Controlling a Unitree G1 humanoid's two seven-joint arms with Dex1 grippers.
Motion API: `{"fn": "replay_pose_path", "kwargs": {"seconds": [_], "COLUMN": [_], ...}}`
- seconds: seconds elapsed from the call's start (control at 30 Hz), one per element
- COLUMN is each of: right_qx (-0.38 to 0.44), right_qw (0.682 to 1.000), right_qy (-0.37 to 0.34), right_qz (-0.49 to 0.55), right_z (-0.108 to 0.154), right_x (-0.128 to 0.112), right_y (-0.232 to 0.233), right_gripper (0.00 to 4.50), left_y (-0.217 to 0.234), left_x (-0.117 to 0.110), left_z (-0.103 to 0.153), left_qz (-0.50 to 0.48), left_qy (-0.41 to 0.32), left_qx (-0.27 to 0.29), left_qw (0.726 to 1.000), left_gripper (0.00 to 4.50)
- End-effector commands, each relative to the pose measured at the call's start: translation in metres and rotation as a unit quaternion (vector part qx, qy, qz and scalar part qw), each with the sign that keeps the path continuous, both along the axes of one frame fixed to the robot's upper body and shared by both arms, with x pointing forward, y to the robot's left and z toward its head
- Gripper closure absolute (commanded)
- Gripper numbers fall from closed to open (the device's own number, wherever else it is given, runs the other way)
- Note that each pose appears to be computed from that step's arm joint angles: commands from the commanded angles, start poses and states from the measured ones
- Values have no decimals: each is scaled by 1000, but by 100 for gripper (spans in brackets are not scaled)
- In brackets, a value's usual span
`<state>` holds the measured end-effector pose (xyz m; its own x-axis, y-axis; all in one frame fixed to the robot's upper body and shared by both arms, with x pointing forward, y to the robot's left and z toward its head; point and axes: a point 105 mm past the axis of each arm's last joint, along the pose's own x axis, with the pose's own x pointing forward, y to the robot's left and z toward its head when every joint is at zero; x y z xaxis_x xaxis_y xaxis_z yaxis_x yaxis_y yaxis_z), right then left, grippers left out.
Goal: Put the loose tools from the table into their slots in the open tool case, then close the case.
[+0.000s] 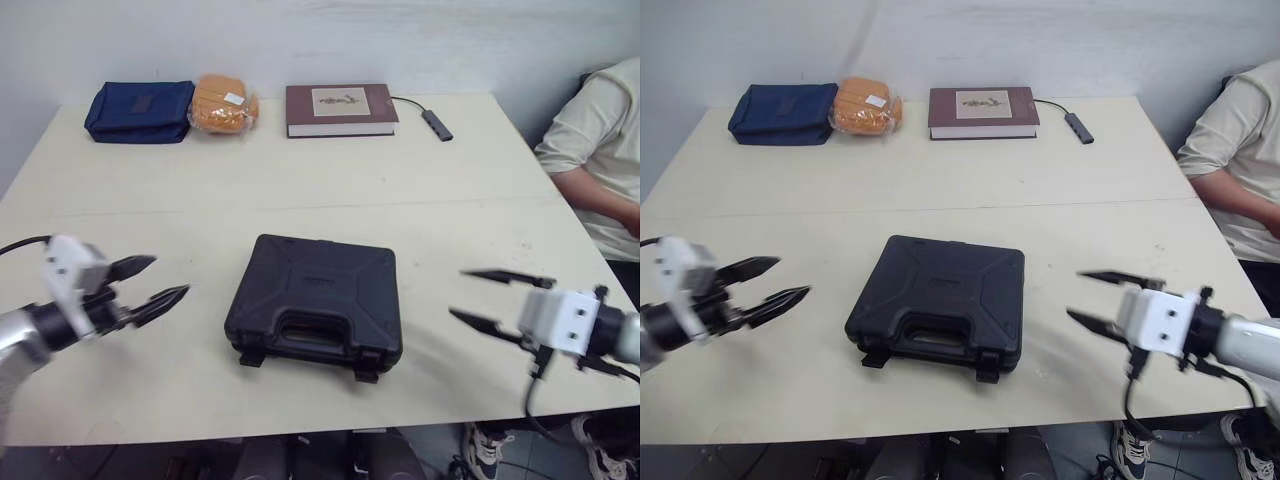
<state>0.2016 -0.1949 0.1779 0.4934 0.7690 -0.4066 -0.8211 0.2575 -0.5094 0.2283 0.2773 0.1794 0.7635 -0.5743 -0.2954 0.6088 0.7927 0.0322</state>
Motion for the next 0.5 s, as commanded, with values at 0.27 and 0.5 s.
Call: {"fn": "replay_pose_path", "kwargs": {"seconds": [0.27, 0.5], "right_qx": [61, 82], "right_qw": [987, 974], "right_qy": [147, 211], "right_qz": [-10, 14], "right_z": [-17, -34], "right_x": [-30, -46], "right_y": [5, 30], "right_gripper": [163, 243], "left_y": [7, -5], "left_x": [19, 59], "left_z": [-1, -7], "left_qz": [-20, -64], "left_qy": [2, -11], "left_qx": [30, 52], "left_qw": [999, 997], "left_gripper": [62, 183]}}
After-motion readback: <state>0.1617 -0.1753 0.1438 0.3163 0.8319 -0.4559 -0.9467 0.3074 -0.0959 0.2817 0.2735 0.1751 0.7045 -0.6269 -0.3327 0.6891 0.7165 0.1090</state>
